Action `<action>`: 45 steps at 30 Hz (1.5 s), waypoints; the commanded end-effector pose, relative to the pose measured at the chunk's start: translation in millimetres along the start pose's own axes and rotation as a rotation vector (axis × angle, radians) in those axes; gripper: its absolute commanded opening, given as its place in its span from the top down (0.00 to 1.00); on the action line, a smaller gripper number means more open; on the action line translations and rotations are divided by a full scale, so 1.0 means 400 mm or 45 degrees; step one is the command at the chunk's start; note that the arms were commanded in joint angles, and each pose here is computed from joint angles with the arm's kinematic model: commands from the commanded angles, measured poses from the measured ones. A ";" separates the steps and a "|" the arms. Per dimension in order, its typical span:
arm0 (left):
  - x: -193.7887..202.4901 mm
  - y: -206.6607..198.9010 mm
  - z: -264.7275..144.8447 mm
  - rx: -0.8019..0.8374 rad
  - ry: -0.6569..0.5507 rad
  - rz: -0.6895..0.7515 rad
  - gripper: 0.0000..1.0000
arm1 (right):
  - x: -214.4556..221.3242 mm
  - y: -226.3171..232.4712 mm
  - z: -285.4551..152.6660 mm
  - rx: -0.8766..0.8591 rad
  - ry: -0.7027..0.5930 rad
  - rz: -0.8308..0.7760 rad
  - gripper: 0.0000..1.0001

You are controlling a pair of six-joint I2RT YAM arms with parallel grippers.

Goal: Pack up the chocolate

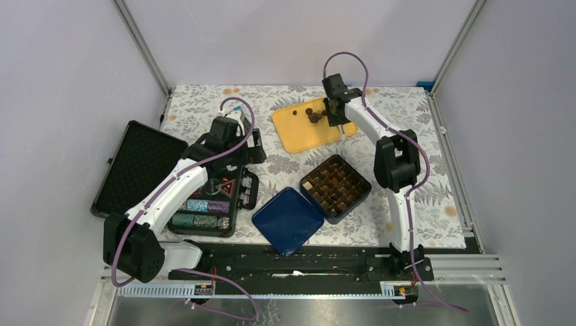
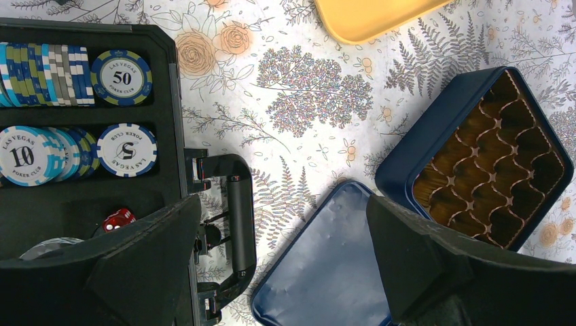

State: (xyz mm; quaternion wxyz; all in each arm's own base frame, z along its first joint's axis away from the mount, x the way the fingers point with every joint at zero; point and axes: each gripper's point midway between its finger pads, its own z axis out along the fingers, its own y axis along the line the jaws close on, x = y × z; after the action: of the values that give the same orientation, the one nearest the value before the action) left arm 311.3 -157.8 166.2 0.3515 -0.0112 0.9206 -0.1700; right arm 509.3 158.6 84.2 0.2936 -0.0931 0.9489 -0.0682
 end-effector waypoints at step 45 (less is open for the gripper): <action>-0.005 0.000 -0.030 0.020 -0.057 0.015 0.01 | 0.025 -0.028 -0.287 -0.138 -0.183 0.145 0.89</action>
State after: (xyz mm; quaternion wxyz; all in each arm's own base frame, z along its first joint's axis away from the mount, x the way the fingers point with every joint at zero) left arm 302.2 -153.9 163.5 0.3495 -0.0114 0.9215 -0.1692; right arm 437.4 147.2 160.5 0.3335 -0.0642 0.9405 -0.0085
